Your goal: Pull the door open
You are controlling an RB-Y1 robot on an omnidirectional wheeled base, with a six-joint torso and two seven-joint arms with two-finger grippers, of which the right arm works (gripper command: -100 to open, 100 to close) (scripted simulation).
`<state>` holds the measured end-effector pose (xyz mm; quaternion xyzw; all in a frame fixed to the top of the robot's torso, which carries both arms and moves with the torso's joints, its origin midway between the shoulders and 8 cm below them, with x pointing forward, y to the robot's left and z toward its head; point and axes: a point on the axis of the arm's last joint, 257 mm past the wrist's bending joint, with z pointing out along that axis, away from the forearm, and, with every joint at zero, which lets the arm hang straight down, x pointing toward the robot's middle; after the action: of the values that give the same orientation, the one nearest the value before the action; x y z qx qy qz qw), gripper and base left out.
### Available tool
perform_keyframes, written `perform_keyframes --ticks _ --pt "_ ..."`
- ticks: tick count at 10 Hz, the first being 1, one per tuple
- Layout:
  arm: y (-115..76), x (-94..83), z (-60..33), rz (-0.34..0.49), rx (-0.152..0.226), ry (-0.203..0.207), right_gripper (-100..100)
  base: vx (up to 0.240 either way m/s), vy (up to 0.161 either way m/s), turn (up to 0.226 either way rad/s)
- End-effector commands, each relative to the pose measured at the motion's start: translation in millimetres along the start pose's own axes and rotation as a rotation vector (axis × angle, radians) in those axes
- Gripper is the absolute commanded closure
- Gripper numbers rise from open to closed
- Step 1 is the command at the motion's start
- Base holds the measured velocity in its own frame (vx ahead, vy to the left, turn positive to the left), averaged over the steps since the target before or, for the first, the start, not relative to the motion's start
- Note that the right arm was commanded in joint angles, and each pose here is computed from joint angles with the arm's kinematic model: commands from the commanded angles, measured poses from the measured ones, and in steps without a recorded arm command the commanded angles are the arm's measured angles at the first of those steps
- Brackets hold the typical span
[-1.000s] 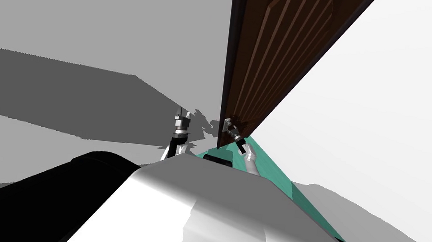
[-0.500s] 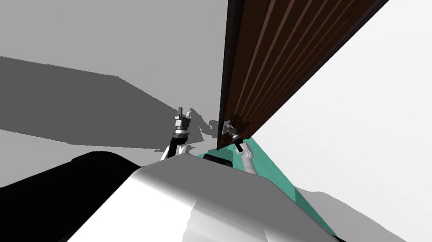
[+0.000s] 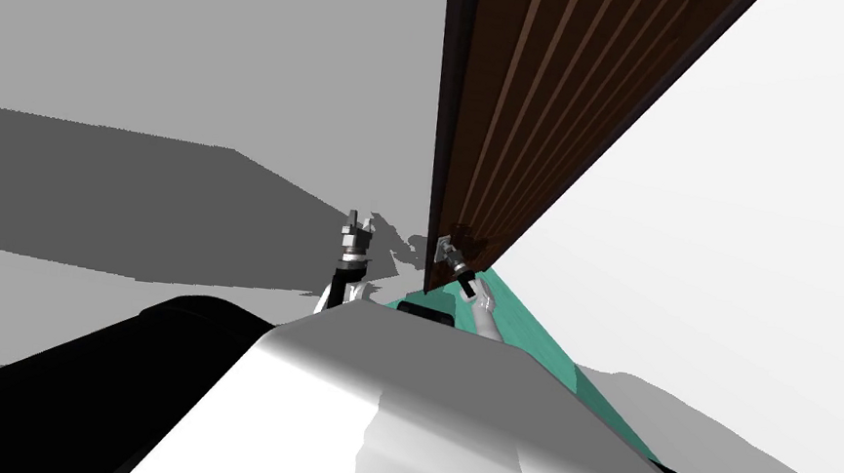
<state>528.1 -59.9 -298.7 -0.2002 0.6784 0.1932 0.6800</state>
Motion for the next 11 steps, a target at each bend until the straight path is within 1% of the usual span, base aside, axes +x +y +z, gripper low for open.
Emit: perform_keyframes --ticks 1,6,11 --pt "-4.6 -2.0 -0.5 0.049 0.01 -0.008 100 -0.057 -0.043 0.182" --pt "-16.3 -7.2 -1.8 0.177 0.035 -0.033 100 -0.073 -0.063 0.149" --pt "-34.1 -15.0 -3.8 0.373 0.071 -0.075 100 -0.085 -0.071 0.144"
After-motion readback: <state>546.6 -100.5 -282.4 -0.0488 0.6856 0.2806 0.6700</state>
